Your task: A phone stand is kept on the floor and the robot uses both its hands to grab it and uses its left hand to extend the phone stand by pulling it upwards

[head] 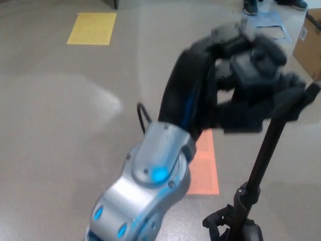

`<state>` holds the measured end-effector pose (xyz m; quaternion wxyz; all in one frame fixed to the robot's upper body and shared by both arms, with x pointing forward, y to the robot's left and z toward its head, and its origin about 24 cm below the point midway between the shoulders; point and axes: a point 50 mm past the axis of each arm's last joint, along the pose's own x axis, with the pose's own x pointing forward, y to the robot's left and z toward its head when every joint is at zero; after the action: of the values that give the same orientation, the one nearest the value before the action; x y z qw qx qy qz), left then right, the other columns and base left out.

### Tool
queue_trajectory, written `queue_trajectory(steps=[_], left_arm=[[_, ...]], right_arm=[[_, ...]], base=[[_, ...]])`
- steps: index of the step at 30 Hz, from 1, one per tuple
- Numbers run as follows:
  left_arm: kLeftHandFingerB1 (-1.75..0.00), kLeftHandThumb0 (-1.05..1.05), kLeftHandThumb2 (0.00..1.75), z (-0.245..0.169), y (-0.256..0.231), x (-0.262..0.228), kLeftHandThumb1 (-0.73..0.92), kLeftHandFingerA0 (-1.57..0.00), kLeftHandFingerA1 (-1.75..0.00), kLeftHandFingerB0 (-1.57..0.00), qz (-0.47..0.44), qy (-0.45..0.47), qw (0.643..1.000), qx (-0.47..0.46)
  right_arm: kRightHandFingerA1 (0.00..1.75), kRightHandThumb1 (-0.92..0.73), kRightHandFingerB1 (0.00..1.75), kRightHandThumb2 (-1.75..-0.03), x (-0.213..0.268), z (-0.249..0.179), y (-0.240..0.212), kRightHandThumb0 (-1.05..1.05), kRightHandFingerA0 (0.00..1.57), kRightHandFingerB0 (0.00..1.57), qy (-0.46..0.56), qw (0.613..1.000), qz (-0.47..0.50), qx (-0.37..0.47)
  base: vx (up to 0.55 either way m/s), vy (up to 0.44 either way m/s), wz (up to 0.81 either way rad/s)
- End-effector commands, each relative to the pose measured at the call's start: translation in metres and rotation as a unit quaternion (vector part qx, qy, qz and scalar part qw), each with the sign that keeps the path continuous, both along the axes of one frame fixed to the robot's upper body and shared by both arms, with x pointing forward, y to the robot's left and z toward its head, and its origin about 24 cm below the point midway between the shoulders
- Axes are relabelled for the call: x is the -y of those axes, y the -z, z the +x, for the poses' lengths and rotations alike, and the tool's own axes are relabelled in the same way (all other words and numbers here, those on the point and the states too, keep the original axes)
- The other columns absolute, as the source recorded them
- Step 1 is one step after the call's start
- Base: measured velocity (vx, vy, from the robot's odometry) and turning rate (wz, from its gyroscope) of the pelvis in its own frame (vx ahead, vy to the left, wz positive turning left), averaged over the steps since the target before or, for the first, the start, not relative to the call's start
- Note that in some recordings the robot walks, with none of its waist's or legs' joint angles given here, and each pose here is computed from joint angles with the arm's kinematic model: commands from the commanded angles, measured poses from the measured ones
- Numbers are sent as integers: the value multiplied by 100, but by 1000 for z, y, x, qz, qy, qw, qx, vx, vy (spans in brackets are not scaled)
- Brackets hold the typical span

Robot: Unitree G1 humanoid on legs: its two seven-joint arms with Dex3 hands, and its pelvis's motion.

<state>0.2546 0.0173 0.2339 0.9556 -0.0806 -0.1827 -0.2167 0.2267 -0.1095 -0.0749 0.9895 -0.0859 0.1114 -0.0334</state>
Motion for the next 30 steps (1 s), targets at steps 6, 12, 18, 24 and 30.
queue_trajectory(steps=[6,12,18,24,30], left_arm=[[-175,-18,68,-14,-159,2,57,-94,-175,-74,-119,41,975,182],[-175,-21,67,-18,-186,-2,56,-94,-175,-73,-126,27,967,218],[-175,-19,70,-25,-202,-5,54,-96,-175,-75,-144,31,959,241],[-175,-19,69,-27,-200,-4,55,-95,-175,-76,-141,39,959,244],[-175,-17,70,-25,-194,-4,55,-95,-175,-78,-143,39,962,228]], right_arm=[[175,-85,161,-66,-1,-15,15,-61,113,79,8,999,2,-46],[175,-84,156,-66,-1,-13,15,-59,110,78,7,999,0,-49],[175,-84,159,-66,0,-14,15,-59,110,79,4,999,-6,-48],[175,-85,161,-66,0,-16,17,-60,111,79,0,999,-2,-53],[175,-85,161,-65,0,-19,18,-60,111,78,6,999,2,-53]], base=[[0,0,0],[0,0,0],[0,0,0],[0,0,0],[0,0,0]])
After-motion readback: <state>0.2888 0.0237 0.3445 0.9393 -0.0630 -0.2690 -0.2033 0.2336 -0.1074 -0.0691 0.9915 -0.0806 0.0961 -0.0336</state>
